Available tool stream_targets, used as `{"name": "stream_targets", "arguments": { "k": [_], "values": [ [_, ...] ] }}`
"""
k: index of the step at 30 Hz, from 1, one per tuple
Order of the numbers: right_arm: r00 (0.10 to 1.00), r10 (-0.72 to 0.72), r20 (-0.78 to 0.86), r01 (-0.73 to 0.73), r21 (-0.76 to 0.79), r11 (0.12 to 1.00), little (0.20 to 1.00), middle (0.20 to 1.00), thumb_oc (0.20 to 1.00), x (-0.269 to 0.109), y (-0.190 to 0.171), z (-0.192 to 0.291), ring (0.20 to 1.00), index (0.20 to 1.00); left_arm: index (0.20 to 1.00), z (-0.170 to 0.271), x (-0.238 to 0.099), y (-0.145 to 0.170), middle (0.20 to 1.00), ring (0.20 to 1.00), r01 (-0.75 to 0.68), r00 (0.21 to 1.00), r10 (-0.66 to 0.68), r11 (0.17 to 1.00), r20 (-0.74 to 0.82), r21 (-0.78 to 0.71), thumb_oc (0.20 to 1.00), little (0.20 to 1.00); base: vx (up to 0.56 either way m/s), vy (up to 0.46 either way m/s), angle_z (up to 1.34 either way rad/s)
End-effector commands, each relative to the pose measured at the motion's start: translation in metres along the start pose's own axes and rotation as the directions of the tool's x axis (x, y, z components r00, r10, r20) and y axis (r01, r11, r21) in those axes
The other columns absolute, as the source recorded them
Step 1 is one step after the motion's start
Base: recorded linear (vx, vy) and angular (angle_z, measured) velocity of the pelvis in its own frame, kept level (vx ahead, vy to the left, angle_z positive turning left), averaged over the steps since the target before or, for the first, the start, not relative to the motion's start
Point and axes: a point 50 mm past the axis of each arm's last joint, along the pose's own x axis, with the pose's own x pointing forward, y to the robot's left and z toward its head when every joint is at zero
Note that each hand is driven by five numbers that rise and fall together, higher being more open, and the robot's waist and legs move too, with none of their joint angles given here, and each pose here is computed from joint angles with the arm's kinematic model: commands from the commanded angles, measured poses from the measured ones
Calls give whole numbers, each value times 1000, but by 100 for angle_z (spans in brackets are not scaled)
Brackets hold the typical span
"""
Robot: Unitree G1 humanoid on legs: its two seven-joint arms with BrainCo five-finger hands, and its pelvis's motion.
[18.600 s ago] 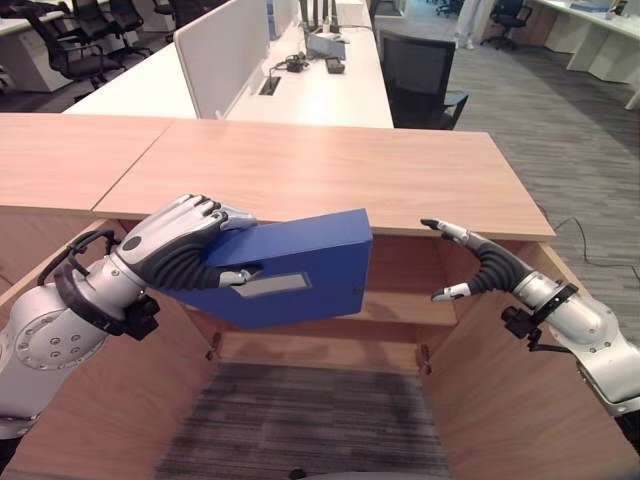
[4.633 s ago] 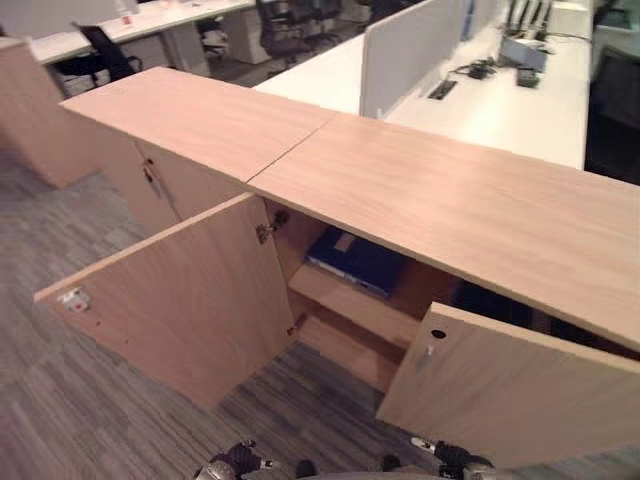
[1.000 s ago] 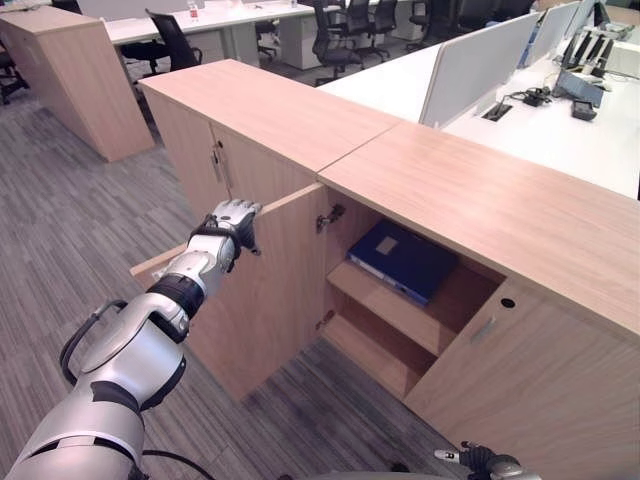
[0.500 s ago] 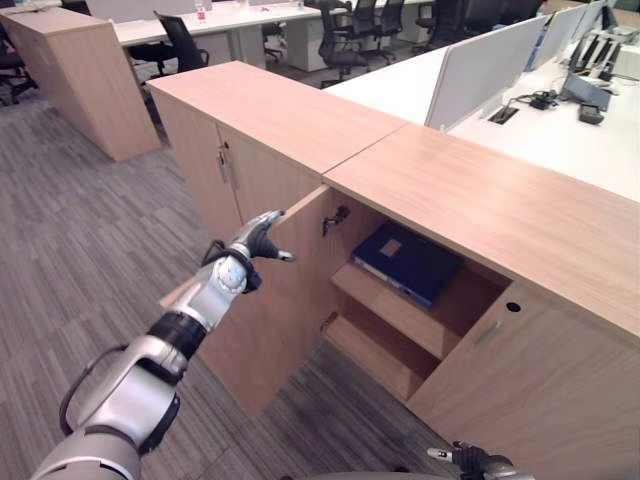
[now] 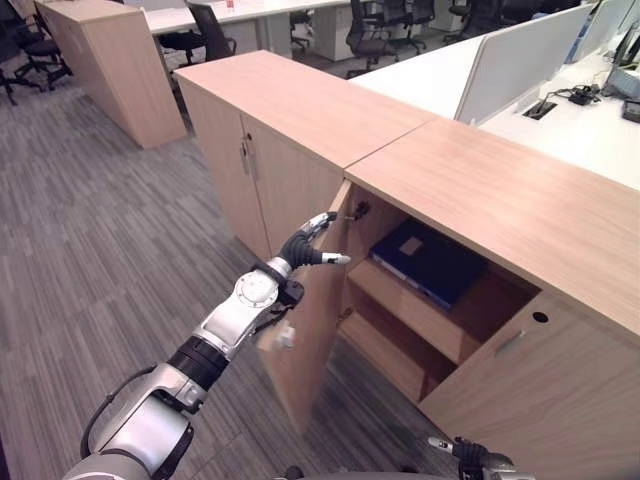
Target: Put the empty folder in the office cabinet
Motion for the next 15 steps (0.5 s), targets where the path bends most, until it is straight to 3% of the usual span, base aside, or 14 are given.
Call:
{"name": "stream_targets", "arguments": {
  "k": [1,6,15],
  "values": [
    [998,-14,58,8,114,993,1000,1000,1000,2,4,32,1000,1000,1000,17,8,-108,1000,1000,424,905,-400,873,142,-241,1000,1000,0,0,0],
    [998,-24,53,10,259,966,1000,1000,1000,3,8,28,1000,1000,1000,21,8,-120,1000,1000,452,892,-424,845,156,-285,1000,1000,-1,2,-2],
    [999,-40,-4,39,373,927,1000,1000,1000,2,6,10,1000,1000,1000,24,7,-122,1000,1000,453,892,-421,833,168,-317,1000,1000,-4,0,-1]
  ]
}}
